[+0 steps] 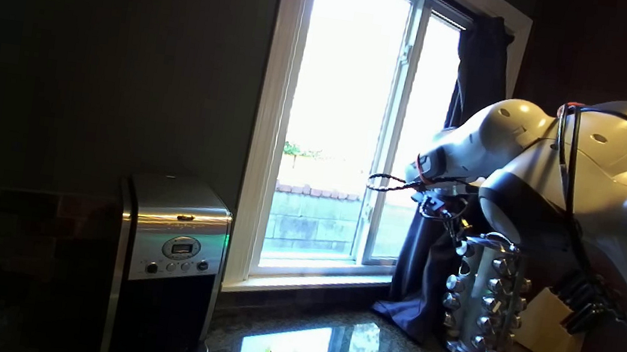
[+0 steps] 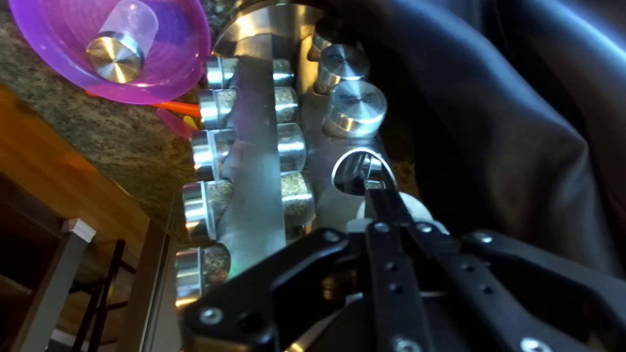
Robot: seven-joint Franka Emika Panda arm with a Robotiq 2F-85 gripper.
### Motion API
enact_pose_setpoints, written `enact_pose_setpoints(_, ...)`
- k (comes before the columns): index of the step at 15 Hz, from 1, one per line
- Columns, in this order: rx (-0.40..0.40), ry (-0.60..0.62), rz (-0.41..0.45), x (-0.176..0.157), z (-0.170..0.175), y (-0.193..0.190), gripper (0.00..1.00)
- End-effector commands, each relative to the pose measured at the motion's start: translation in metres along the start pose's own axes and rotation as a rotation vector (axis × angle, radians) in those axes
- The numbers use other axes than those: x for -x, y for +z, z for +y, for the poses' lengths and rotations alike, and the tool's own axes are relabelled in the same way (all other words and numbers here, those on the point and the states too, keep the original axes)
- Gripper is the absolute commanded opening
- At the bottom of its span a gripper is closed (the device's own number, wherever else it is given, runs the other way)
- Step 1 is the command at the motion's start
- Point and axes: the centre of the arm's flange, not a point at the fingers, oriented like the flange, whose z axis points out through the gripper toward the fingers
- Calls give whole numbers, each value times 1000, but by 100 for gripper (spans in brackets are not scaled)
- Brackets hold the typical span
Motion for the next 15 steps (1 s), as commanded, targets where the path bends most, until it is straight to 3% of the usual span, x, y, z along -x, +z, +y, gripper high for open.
enact_pose_setpoints(1, 89, -111, -8, 3, 23, -6, 27)
enact_pose_setpoints(11, 91, -655, -28, -7, 84, -47, 99)
enact_pose_setpoints(15, 73, -853, -60, -24, 108, -55, 100)
